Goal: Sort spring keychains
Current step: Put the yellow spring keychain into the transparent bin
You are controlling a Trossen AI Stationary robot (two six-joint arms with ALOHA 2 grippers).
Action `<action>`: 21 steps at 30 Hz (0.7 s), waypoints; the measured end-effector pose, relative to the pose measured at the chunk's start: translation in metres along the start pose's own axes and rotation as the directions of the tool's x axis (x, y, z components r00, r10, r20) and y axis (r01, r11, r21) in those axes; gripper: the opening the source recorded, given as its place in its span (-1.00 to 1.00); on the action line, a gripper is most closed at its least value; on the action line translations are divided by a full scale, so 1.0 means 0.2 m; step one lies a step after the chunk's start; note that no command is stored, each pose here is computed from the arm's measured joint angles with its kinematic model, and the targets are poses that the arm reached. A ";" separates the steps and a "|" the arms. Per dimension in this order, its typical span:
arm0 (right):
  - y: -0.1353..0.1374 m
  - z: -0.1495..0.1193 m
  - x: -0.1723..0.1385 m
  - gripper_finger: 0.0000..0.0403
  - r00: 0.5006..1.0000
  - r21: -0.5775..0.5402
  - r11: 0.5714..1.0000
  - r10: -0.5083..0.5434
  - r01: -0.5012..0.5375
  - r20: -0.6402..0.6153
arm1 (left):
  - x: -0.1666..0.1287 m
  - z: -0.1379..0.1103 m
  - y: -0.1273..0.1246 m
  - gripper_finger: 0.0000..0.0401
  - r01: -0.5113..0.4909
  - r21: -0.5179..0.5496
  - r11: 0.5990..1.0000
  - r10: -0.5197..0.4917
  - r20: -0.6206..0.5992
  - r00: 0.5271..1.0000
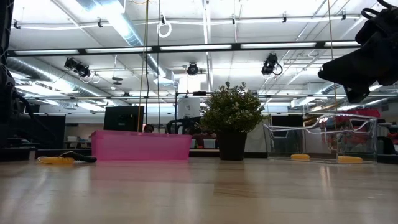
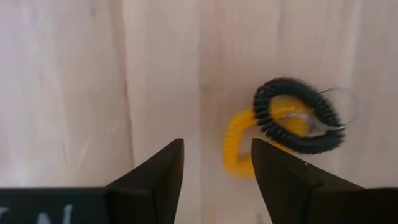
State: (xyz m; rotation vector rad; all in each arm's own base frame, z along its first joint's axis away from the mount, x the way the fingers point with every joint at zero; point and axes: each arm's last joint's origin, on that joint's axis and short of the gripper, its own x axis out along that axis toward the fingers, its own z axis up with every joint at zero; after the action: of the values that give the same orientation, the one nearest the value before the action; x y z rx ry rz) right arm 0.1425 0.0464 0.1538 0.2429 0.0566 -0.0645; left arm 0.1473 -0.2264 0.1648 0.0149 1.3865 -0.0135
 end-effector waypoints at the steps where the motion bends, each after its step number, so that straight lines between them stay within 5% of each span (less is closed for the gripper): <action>1: 0.00 0.00 0.00 -0.55 1.000 -0.001 1.000 -0.001 0.001 -0.003 | 0.00 0.00 0.00 -0.06 -0.004 0.001 1.000 0.004 -0.003 1.000; 21: 0.00 -0.01 0.00 -0.55 1.000 0.022 1.000 -0.004 0.004 -0.015 | 0.00 0.02 0.00 -0.10 0.017 -0.015 1.000 -0.017 -0.004 1.000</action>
State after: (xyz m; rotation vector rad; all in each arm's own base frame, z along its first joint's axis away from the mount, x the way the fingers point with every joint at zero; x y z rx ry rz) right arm 0.1424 0.0464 0.1522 0.2657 0.0715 -0.0674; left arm 0.1505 -0.2259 0.1648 -0.0091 1.3912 -0.0175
